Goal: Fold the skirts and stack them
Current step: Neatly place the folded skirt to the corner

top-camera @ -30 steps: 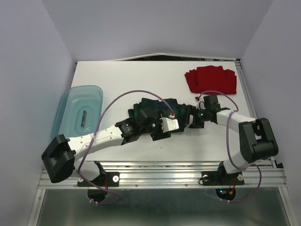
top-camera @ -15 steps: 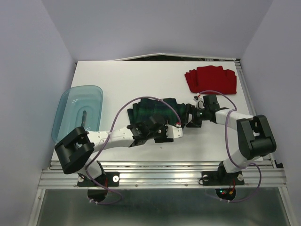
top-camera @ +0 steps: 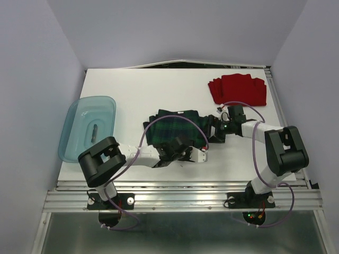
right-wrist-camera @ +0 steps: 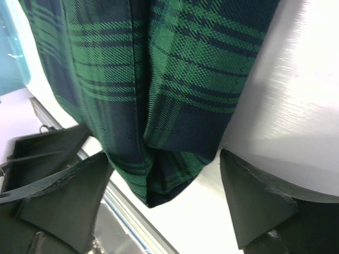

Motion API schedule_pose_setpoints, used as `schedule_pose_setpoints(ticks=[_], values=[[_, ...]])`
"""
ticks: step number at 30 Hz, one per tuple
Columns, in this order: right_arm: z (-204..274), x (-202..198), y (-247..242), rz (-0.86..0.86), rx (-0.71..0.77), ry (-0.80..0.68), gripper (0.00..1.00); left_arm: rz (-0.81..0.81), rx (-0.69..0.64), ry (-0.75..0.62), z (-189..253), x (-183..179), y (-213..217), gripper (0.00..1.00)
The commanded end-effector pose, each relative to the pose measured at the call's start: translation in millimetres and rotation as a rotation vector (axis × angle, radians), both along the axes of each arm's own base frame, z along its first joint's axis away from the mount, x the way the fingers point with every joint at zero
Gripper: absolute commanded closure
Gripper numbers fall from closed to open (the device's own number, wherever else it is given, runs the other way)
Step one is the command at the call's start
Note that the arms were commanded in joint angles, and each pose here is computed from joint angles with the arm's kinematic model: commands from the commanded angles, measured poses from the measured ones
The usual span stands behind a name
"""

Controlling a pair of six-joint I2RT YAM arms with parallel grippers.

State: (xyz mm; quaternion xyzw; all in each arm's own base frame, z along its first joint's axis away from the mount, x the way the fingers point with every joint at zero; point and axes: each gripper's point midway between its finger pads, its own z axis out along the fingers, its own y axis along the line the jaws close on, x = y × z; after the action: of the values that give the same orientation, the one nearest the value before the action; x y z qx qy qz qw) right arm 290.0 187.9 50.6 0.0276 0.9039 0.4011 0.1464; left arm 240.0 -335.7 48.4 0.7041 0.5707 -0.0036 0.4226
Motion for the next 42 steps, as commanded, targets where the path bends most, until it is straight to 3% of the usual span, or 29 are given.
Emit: schedule_pose_setpoints(ticks=[1,2,4,12,22,32,42], values=[[-2,9,-2,-0.015,-0.009,-0.007,0.05,-0.006,-0.012,-0.037,4,7,-13,0.49],[-2,8,-2,-0.016,-0.008,-0.007,0.04,-0.008,-0.01,-0.031,3,7,-14,0.54],[0,9,-3,-0.03,-0.015,-0.012,0.0,-0.001,-0.027,0.001,2,6,-18,0.74],[1,6,-7,-0.04,-0.04,-0.035,0.0,0.02,-0.127,0.181,10,10,-28,1.0],[8,6,5,-0.068,0.071,-0.019,0.0,0.024,-0.245,0.297,42,38,-30,1.0],[24,34,16,-0.278,0.283,-0.04,0.0,0.011,-0.263,0.325,44,41,-31,1.0],[6,46,20,-0.408,0.281,-0.021,0.0,0.013,-0.287,0.361,45,50,-44,1.0]])
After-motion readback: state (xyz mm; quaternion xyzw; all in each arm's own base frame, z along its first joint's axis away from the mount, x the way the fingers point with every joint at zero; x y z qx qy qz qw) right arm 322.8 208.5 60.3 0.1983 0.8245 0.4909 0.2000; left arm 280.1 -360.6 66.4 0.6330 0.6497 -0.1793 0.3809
